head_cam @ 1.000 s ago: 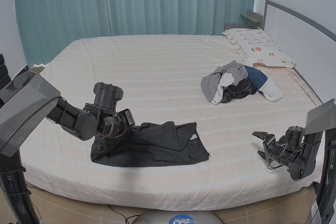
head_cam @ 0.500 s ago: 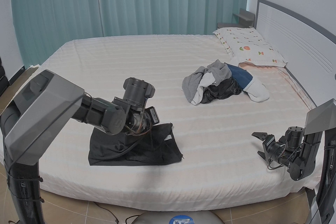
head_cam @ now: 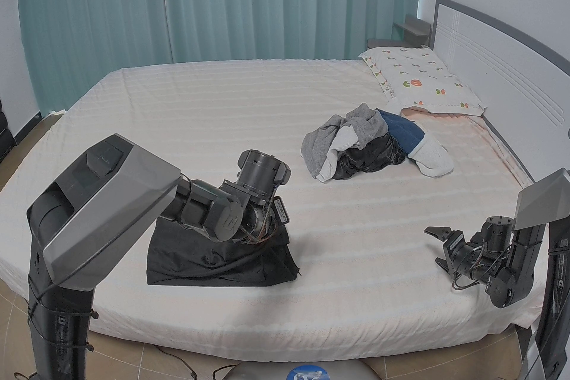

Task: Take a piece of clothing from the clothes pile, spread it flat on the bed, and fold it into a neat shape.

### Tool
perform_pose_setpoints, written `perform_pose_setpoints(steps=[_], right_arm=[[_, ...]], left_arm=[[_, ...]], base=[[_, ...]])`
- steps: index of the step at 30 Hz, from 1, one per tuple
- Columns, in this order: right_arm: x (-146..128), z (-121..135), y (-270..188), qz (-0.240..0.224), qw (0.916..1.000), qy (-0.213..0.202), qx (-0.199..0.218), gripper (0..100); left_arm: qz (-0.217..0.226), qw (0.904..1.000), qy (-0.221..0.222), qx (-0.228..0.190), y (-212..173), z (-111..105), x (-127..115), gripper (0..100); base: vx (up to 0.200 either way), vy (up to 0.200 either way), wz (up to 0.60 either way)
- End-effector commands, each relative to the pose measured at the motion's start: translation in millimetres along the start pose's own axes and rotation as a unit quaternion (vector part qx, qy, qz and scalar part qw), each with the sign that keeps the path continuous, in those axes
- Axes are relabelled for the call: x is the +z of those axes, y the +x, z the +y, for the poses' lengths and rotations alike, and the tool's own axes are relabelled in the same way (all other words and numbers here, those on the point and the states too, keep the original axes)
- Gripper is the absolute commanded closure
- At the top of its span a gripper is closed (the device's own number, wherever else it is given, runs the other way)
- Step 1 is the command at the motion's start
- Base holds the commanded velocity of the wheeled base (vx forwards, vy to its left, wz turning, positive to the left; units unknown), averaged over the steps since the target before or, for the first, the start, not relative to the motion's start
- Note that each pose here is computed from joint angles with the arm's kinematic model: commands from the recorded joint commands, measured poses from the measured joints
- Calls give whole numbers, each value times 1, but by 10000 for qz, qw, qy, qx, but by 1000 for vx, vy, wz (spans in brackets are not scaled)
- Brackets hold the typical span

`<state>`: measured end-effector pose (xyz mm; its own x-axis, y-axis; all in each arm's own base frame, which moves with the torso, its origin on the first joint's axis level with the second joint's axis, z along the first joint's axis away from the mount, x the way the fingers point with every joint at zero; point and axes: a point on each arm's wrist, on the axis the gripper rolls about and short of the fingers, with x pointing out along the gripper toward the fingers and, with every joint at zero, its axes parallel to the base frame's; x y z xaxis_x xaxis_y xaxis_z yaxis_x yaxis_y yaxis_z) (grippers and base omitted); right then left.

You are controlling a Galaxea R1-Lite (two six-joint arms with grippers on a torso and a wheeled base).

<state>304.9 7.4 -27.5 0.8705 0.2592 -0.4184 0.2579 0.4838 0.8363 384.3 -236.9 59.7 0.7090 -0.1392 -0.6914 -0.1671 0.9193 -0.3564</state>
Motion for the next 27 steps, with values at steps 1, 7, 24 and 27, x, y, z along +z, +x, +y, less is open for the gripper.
perform_pose_setpoints(steps=[1,7,24,27], right_arm=[[0,1,0,-16,10000,-9,39,0],[0,0,0,-13,10000,-7,32,0],[-1,0,0,1,10000,-6,22,0],[0,1,0,-6,10000,-10,35,0]], left_arm=[[46,10000,-36,-1,0,0,-1,0],[13,9998,-213,27,-1,4,4,0],[496,9708,-2330,-271,-64,111,66,0],[721,9564,-2796,-431,-72,134,66,0]], base=[[0,0,0],[0,0,0],[0,0,0],[0,67,0]])
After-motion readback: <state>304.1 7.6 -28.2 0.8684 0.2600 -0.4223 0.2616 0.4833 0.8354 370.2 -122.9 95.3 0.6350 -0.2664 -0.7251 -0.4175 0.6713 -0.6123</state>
